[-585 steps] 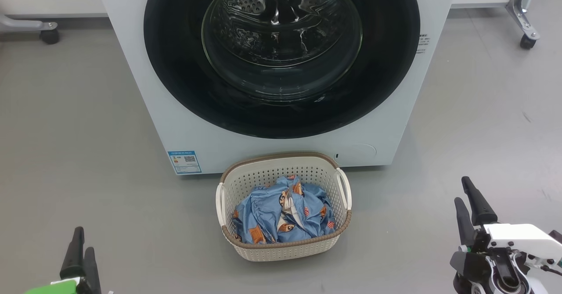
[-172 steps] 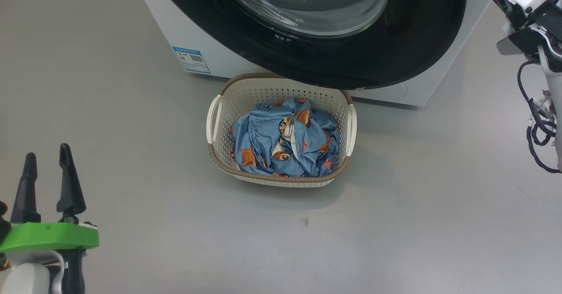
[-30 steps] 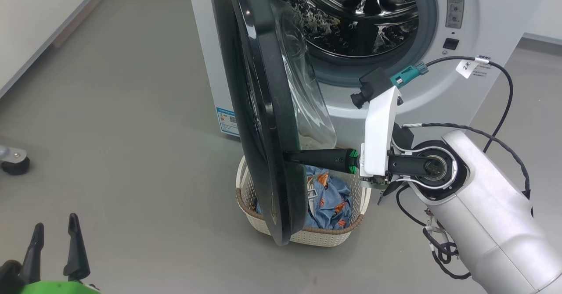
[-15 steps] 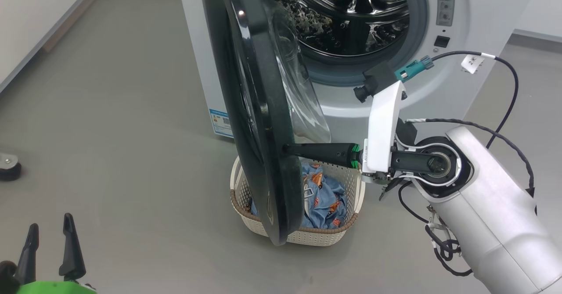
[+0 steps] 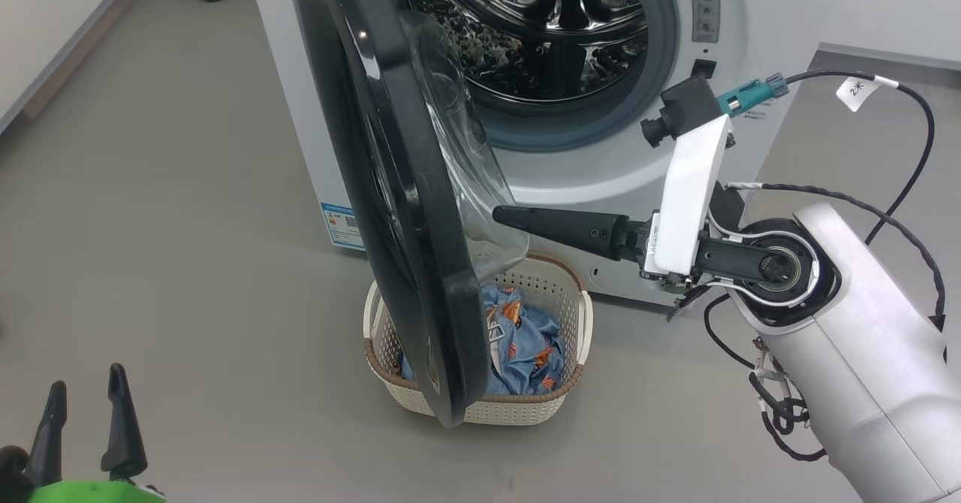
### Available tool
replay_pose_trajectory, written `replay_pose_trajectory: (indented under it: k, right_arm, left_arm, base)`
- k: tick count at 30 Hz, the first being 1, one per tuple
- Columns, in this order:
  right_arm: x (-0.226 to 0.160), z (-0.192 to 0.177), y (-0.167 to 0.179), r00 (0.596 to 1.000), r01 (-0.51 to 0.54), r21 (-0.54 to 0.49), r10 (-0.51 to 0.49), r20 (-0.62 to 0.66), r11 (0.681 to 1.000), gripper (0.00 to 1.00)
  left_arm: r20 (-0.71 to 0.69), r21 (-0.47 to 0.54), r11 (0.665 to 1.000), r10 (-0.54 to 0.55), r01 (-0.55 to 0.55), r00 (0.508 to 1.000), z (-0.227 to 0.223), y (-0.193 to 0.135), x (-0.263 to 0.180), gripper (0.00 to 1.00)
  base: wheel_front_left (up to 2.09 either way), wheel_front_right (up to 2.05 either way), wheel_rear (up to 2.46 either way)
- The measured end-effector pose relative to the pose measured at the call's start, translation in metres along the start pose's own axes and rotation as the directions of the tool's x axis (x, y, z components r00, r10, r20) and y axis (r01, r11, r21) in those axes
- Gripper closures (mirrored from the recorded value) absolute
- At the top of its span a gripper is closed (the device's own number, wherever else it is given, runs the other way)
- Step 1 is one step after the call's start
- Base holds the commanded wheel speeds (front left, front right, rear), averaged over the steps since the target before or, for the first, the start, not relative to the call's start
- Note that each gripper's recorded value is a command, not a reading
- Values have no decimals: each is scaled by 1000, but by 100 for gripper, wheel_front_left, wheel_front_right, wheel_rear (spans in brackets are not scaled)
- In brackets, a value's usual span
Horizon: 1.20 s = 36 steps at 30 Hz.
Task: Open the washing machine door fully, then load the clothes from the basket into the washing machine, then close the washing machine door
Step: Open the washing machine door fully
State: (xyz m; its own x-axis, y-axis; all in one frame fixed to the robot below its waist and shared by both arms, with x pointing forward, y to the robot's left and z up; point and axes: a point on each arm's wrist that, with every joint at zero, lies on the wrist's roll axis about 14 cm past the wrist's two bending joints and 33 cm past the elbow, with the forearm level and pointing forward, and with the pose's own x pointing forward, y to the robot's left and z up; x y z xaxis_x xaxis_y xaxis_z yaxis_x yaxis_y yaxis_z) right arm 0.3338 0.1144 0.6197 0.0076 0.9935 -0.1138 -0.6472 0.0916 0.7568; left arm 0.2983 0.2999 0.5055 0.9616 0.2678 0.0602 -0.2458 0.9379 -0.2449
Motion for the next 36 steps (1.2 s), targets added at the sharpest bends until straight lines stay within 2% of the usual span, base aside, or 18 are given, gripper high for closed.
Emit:
replay_pose_trajectory:
  k: [11, 19, 27, 34, 36]
  right_arm:
    - [-33, 29, 1, 984, 74, -78, -60, 165, 994, 0]
    - [-68, 42, -12, 942, 197, -115, -155, 298, 974, 0]
    - [-111, 44, -35, 855, 304, -49, -249, 455, 952, 0]
    - [-151, 48, -50, 750, 437, -55, -330, 573, 898, 0]
    - [-155, 48, -51, 735, 456, -57, -339, 587, 888, 0]
  left_arm:
    - [-22, -6, 998, -58, 58, 998, -8, -19, 6, 0]
    - [-14, -10, 995, -102, 102, 995, -7, -34, 14, 0]
    - [-12, -12, 990, -140, 140, 990, -7, -47, 23, 0]
    - [-16, -15, 983, -183, 183, 983, -10, -63, 31, 0]
    - [-16, -16, 982, -189, 188, 982, -10, -65, 32, 0]
  base:
    - [0, 0, 0]
    - [0, 0, 0]
    - [0, 0, 0]
    - [0, 0, 0]
    - [0, 0, 0]
